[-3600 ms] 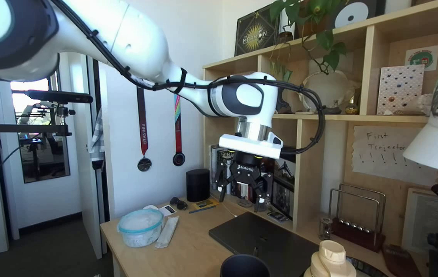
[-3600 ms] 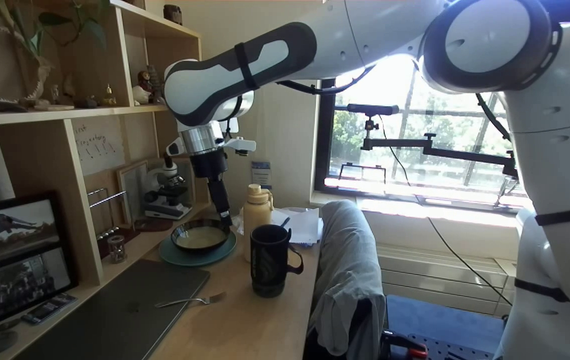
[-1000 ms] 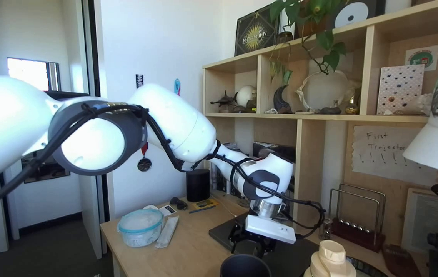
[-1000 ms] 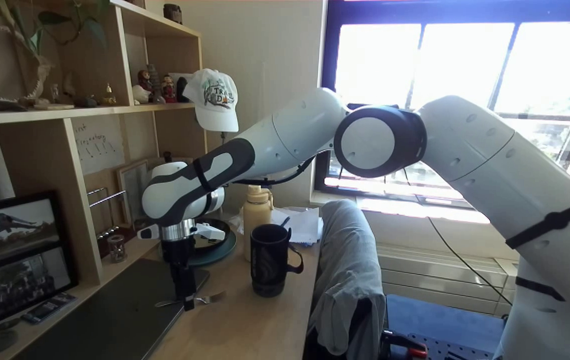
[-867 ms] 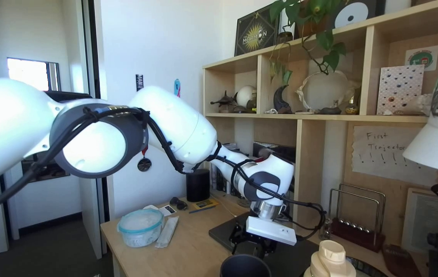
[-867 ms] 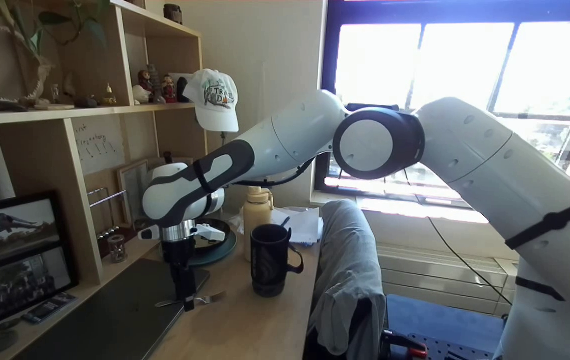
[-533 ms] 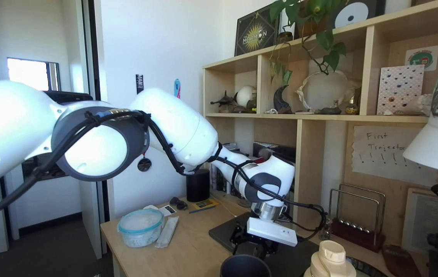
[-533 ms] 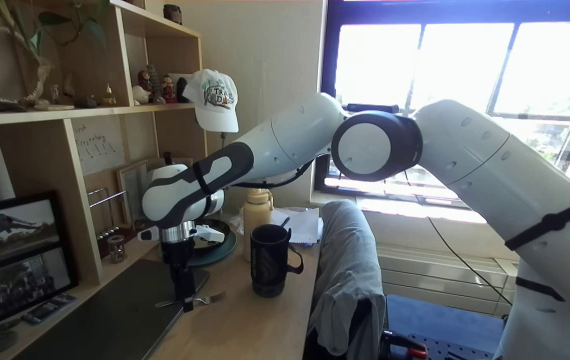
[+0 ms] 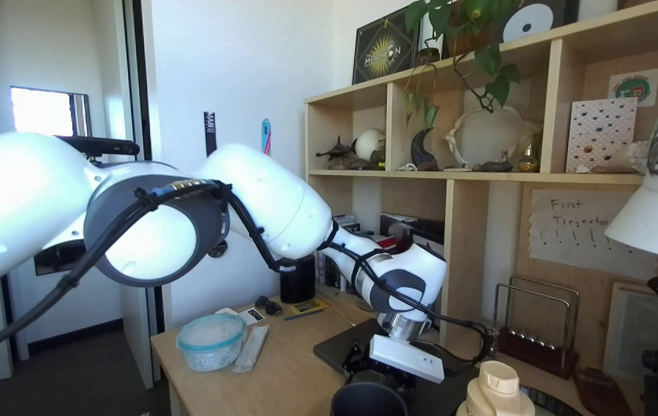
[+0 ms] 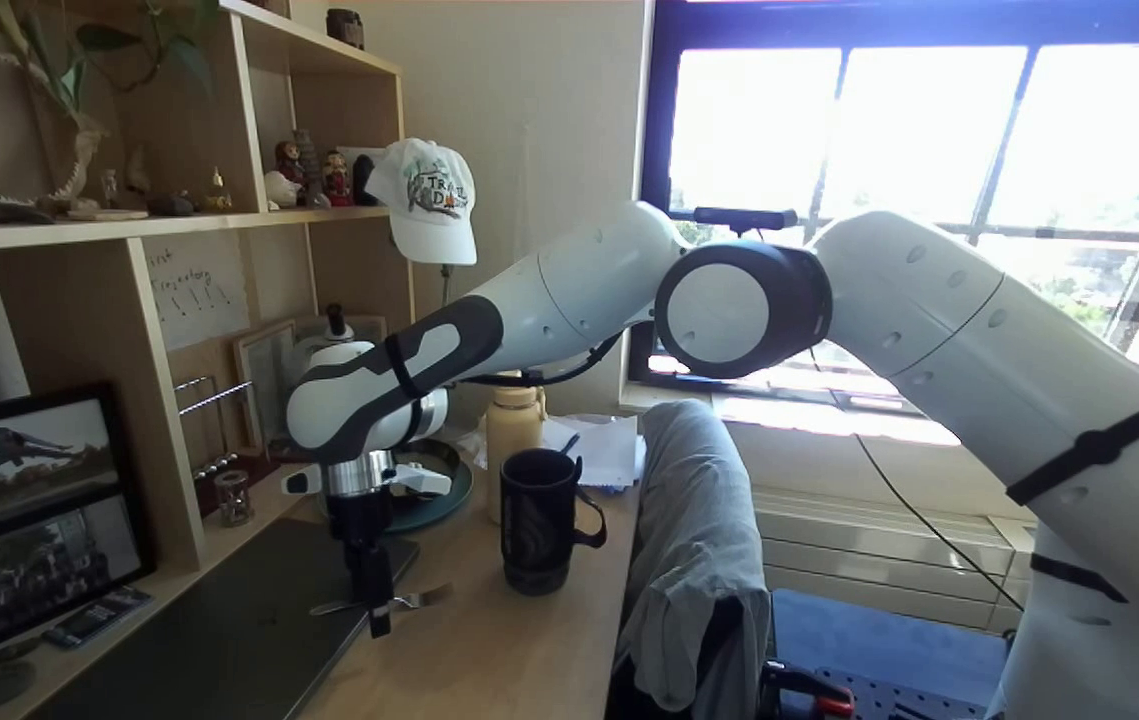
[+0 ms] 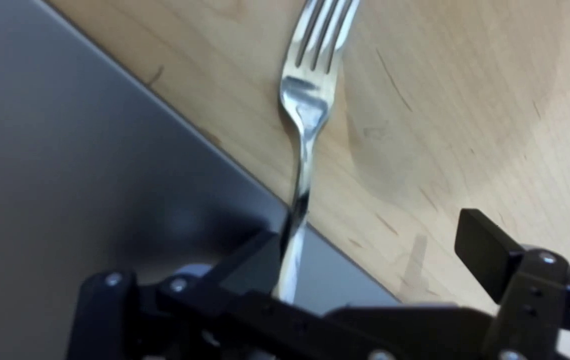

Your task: Pick up the fork and put it in the black bowl

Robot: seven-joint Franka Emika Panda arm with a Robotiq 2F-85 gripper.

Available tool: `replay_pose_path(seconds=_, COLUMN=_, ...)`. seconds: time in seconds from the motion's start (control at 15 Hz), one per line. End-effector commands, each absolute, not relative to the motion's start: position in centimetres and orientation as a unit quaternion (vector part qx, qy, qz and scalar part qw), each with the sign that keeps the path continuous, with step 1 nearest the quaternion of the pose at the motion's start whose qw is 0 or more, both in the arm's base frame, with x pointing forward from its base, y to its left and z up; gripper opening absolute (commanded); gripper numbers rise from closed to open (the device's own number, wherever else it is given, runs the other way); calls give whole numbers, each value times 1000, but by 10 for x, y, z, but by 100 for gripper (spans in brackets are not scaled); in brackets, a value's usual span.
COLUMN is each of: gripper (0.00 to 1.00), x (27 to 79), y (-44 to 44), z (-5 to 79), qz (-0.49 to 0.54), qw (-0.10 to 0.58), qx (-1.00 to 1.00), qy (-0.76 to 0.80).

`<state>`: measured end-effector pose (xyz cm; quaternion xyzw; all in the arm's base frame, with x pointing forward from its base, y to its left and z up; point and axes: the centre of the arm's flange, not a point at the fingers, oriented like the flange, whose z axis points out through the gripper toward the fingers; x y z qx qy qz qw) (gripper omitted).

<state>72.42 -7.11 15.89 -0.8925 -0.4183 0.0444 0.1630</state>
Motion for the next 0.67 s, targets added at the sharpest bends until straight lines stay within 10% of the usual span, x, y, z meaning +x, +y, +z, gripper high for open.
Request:
replay_pose_path(seconds=0.0, gripper=100, x=729, y=-73, z=155, qz=47, qw=198, qx=-889, qy=-410)
replay_pose_path(seconds=0.53, gripper=100, x=727, y=-72, z=163, qz=46, qw=205, qx=-889, qy=-407)
replay_pose_path(seconds=0.6, gripper=82, x=727, y=-71, z=164, qz=48, qw=205, qx=-889, qy=-408)
